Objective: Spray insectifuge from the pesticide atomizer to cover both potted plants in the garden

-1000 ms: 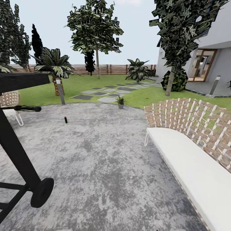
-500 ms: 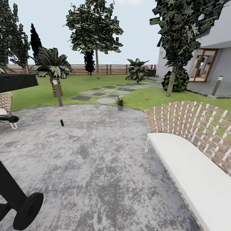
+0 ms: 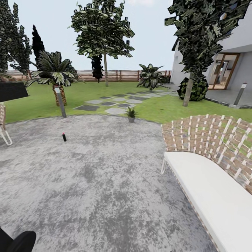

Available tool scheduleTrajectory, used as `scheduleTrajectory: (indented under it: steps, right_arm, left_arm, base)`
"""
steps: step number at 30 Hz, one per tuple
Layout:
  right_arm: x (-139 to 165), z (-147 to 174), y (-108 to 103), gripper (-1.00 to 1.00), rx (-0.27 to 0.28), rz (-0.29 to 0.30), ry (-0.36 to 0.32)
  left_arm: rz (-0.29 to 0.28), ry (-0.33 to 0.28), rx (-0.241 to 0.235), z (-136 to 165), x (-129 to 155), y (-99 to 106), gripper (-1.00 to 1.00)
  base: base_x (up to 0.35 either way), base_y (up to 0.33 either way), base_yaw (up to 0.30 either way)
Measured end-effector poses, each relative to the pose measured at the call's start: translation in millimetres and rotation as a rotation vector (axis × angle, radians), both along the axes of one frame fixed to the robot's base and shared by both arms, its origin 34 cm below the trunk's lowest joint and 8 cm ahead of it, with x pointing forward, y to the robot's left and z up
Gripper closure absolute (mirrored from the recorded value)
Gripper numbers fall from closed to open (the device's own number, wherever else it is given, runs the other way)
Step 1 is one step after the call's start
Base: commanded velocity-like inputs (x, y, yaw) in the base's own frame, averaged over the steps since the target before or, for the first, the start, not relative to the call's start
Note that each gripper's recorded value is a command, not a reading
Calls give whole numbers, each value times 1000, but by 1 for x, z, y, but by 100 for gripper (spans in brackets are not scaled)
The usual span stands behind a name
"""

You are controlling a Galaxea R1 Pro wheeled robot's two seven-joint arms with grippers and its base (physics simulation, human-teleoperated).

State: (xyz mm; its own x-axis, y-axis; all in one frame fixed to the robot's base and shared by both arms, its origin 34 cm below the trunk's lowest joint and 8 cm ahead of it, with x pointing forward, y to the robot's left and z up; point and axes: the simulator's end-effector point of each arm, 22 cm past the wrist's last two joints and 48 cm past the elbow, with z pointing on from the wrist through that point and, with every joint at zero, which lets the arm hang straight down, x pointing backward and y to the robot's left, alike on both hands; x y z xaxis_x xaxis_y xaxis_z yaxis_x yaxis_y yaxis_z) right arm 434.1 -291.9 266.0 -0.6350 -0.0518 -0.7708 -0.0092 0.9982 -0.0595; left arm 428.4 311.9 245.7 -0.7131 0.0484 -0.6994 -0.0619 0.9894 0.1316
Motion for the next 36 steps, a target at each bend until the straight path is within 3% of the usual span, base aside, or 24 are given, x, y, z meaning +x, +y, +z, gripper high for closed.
scheduleTrajectory:
  steps: [36]
  right_arm:
    - [0, 0, 0, -100, -1, -1, 0]
  left_arm:
    - [0, -1, 0, 0, 0, 0, -100]
  base:
    - [340, 0, 0]
